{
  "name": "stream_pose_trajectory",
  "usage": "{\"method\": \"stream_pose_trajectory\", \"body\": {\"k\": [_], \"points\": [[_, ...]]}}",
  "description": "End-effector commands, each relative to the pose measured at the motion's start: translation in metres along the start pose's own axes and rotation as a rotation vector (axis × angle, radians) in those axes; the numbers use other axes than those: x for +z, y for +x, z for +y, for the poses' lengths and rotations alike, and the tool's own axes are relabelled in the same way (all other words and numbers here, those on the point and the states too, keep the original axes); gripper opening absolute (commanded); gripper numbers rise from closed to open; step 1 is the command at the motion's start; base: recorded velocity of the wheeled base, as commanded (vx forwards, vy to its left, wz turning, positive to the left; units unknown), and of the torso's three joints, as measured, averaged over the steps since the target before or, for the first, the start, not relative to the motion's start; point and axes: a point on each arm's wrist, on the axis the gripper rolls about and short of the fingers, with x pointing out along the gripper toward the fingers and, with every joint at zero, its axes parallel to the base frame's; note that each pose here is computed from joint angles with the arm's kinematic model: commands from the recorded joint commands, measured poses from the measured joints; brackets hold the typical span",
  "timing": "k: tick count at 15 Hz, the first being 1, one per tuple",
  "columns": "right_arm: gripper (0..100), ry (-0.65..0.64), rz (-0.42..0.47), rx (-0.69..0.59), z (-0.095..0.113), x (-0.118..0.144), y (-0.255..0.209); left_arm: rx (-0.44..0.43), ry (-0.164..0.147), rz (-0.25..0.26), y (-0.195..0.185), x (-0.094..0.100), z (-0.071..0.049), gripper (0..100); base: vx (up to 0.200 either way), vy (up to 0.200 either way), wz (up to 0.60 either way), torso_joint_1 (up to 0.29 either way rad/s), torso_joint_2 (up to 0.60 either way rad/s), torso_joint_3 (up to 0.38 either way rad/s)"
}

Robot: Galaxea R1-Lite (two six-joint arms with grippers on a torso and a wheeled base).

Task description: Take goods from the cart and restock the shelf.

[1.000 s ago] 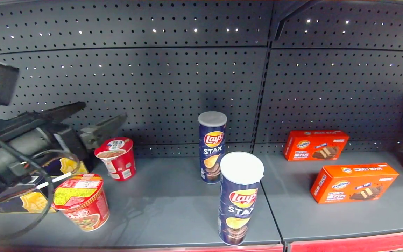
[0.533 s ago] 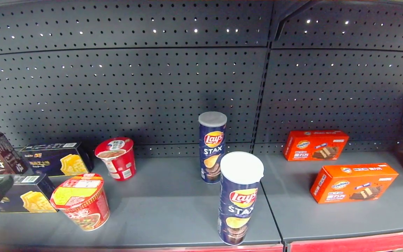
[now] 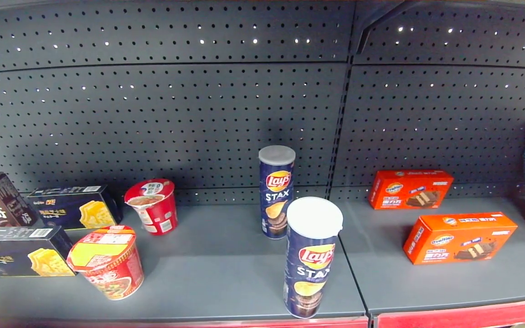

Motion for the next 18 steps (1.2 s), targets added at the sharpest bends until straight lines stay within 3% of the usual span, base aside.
{"method": "stream_pose_trajectory", "body": {"k": [1,2,3,4,6,7,8,12,13,18], "points": [[100,-0.001,-0.053,0.03,-0.003,0.039,-0.001,0.001,0.011,0.033,0.01,-0.031,-0.002,100,0.0,0.0,0.0,0.0,0.0,0.0],[100,0.024,-0.038,0.079,-0.009,0.1,0.018,-0.001,0.025,0.075,0.015,-0.048,-0.003,100,0.0,0.0,0.0,0.0,0.0,0.0],[100,0.025,-0.014,0.083,-0.011,0.122,0.033,0.0,0.035,0.094,0.017,-0.056,-0.004,100,0.0,0.0,0.0,0.0,0.0,0.0],[100,0.007,0.067,0.096,-0.011,0.126,0.054,0.0,0.046,0.091,0.019,-0.062,-0.004,100,0.0,0.0,0.0,0.0,0.0,0.0],[100,-0.043,0.169,0.151,-0.007,0.109,0.068,0.0,0.024,0.066,0.02,-0.061,-0.004,100,0.0,0.0,0.0,0.0,0.0,0.0],[100,-0.049,0.233,0.159,-0.005,0.098,0.073,0.003,-0.026,0.067,0.02,-0.062,-0.004,100,0.0,0.0,0.0,0.0,0.0,0.0],[100,-0.049,0.259,0.165,-0.004,0.094,0.076,0.002,-0.037,0.067,0.02,-0.062,-0.004,100,0.0,0.0,0.0,0.0,0.0,0.0],[100,-0.052,0.356,0.217,0.001,0.086,0.093,-0.102,-0.026,0.083,0.02,-0.064,-0.007,100,0.0,0.0,0.0,0.0,0.0,0.0],[100,-0.044,0.403,0.227,0.003,0.085,0.104,-0.136,-0.002,0.091,0.02,-0.066,-0.007,100,0.0,0.0,0.0,0.0,0.0,0.0],[100,-0.062,0.483,0.297,0.018,0.083,0.148,-0.196,0.013,0.116,0.02,-0.068,-0.009,100,0.0,0.0,0.0,0.0,0.0,0.0]]}}
